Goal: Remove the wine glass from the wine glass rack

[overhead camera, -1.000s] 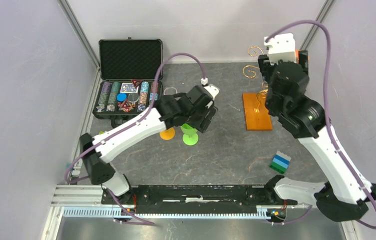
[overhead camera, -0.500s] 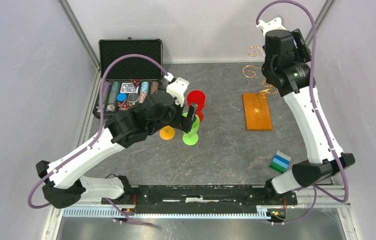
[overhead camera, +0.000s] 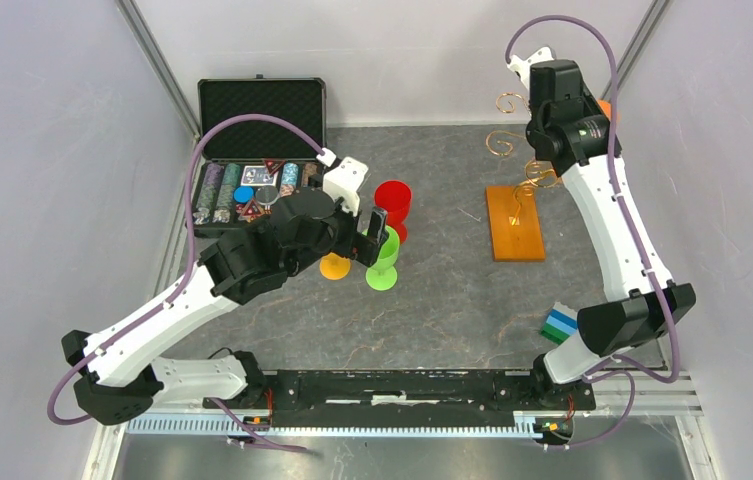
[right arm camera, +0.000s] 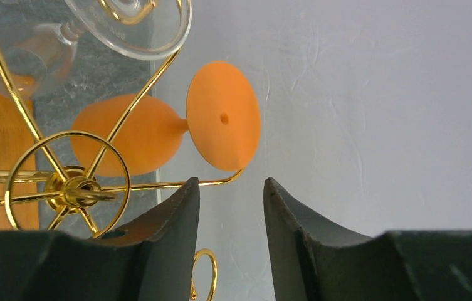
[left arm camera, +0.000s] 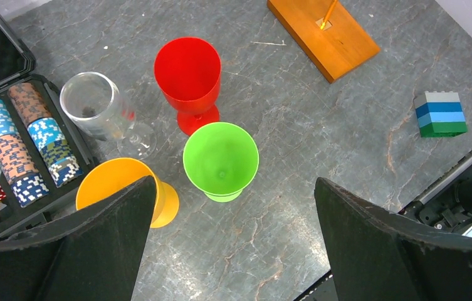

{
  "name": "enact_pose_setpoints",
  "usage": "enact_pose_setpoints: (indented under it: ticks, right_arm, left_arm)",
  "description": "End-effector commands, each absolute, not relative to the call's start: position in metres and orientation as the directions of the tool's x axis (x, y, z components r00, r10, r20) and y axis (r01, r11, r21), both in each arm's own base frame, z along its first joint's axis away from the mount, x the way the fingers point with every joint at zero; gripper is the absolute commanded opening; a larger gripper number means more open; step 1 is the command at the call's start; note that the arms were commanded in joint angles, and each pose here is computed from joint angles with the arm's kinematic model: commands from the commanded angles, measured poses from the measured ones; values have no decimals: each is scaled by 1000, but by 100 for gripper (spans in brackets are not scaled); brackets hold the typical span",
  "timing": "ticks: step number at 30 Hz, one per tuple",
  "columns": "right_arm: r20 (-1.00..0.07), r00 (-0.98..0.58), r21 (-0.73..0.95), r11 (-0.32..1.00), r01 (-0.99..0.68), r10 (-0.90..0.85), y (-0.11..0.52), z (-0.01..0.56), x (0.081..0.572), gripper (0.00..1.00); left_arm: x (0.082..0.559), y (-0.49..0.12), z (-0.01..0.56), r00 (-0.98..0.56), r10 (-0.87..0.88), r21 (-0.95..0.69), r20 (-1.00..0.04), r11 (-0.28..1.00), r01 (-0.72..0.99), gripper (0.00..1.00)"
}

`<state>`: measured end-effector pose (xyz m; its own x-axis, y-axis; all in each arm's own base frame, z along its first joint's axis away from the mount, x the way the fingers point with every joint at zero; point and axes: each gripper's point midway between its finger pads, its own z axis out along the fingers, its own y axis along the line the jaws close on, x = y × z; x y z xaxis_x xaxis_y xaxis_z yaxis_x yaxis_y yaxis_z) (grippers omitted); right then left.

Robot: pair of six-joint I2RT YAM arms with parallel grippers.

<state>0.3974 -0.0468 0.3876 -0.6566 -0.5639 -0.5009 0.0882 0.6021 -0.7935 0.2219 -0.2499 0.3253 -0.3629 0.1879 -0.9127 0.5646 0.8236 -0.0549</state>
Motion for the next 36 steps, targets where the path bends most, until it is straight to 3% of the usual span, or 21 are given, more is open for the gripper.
enact_pose_setpoints:
  ticks: [1, 13, 26, 36]
  right_arm:
    - [-498, -655, -787, 613, 67, -568, -61, 377, 401, 46]
    - [-470, -638, -823, 563, 68, -610, -71, 373, 417, 52]
    - [-431, -596, -872, 482, 83, -678, -75, 381, 426, 33]
    - [-448, -579, -872, 477, 113, -682, -76, 390, 422, 7]
  left_arm:
    - [227, -253, 336, -315, 181, -36, -932, 817, 575, 100]
    - [220, -260, 344, -310, 162, -70, -937, 782, 619, 100]
    - [222, -268, 342, -319, 175, -70, -931, 775, 628, 100]
    - [220, -267, 345, -318, 157, -84, -935, 772, 630, 100]
